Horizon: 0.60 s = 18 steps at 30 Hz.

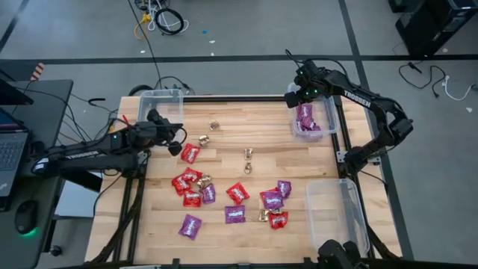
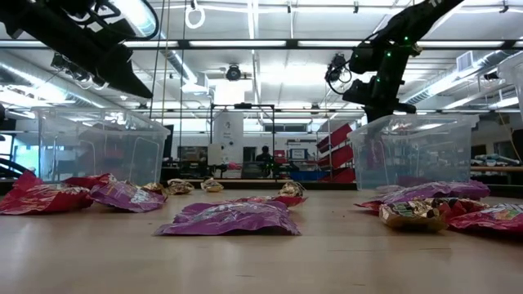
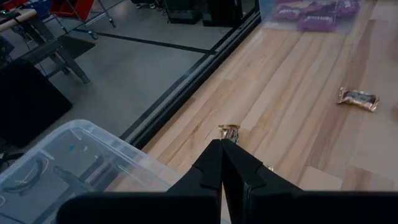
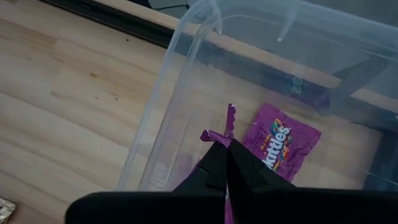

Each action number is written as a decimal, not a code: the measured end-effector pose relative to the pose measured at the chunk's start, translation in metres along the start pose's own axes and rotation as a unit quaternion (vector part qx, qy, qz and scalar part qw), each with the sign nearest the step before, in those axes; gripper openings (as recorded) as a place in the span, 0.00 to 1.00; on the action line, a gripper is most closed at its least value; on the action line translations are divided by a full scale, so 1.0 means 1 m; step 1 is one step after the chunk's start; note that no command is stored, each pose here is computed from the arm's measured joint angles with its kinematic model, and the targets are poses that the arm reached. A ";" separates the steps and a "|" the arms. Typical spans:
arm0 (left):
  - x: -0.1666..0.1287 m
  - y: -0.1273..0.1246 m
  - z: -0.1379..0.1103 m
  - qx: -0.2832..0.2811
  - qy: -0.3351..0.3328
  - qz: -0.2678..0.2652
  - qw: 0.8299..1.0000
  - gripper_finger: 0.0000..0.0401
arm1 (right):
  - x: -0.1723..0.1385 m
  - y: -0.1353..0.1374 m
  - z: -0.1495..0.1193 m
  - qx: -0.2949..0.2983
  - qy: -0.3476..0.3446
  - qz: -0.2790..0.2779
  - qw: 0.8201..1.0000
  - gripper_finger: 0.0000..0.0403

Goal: Sort candy
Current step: Put the purple candy into the top right transparent bin

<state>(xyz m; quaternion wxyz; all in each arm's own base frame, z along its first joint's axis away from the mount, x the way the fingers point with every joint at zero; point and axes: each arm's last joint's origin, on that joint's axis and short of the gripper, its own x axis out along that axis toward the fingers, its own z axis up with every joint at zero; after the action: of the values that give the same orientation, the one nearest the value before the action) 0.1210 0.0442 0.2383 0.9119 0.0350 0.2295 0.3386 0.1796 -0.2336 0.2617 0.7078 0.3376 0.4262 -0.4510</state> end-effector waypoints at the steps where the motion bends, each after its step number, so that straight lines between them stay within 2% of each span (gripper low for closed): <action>1: 0.002 -0.001 -0.003 0.000 0.001 0.000 1.000 0.02 | 0.000 0.000 0.000 0.000 0.000 0.000 1.000 0.00; 8: 0.013 -0.007 -0.021 -0.006 -0.006 0.000 1.000 0.02 | 0.000 0.000 0.000 0.000 0.000 0.000 1.000 0.00; 18: 0.013 -0.007 -0.019 -0.012 -0.027 0.001 1.000 0.02 | 0.000 0.000 0.000 0.003 0.000 0.000 1.000 0.00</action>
<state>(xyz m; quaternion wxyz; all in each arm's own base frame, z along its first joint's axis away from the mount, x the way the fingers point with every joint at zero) 0.1259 0.0455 0.2146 0.9179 0.0336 0.2007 0.3407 0.1795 -0.2336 0.2618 0.7067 0.3399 0.4245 -0.4526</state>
